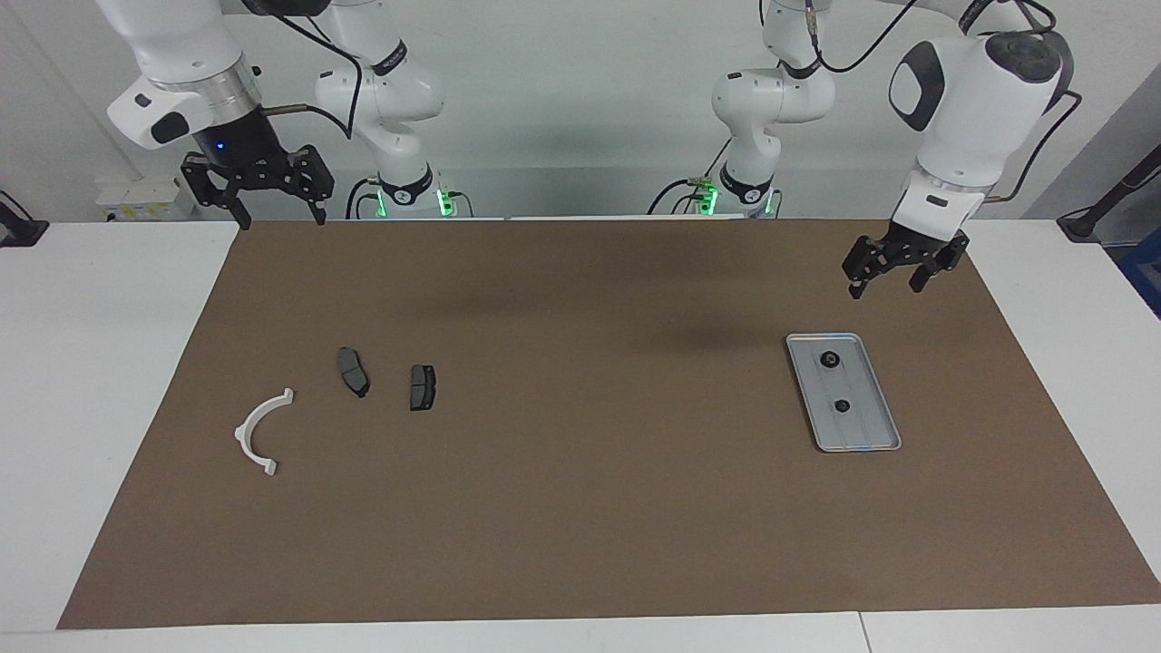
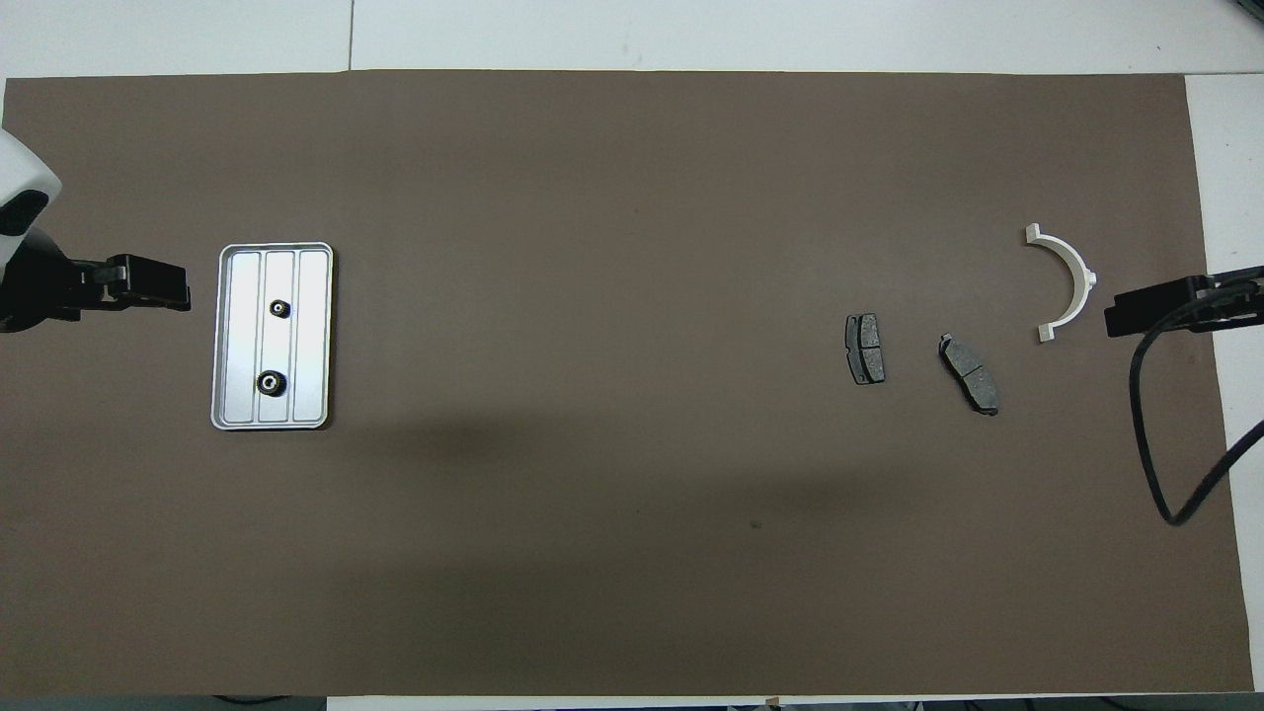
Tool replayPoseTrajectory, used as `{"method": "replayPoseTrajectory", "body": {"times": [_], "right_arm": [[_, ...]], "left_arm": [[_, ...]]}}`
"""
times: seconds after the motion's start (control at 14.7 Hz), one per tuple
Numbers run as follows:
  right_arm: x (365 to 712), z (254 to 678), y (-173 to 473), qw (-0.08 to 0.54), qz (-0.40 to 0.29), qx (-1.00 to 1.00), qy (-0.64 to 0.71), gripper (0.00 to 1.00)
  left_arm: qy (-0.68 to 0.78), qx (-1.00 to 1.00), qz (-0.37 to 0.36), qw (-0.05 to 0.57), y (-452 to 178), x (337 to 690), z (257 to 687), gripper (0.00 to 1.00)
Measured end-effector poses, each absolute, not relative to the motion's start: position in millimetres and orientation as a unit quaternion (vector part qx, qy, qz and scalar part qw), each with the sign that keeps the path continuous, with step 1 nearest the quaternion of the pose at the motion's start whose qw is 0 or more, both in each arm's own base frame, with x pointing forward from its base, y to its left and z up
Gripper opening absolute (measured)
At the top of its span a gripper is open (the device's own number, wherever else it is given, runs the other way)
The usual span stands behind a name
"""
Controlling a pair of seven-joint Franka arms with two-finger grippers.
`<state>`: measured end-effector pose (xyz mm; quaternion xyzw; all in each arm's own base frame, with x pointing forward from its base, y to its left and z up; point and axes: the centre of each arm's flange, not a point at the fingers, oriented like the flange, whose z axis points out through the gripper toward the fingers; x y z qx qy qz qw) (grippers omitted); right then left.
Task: Place bearing gear from tray to pile
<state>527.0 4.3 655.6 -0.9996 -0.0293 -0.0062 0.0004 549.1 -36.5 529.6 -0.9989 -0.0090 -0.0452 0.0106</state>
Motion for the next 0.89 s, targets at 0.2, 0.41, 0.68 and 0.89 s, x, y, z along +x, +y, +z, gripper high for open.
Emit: {"method": "replayPoseTrajectory", "body": {"times": [0.2,0.41,0.68,0.89], "right_arm": [[527,656,4,0.0,-0.006,-1.0,-0.029,1.0],[527,656,4,0.0,-0.006,-1.0,-0.029,1.0],[527,656,4,0.0,-0.006,-1.0,-0.029,1.0],[527,656,4,0.0,-0.006,-1.0,-0.029,1.0]], "left_arm": [[-0.009,-0.999,-0.041,0.01,-35,548,490,1.0],[-0.003,-0.999,-0.033,0.012,-16,547,440,0.85],[-0.002,-1.0,-0.023,0.011,-3,530,384,0.8],[-0.002,-1.0,-0.013,0.01,-3,526,352,0.76]]}}
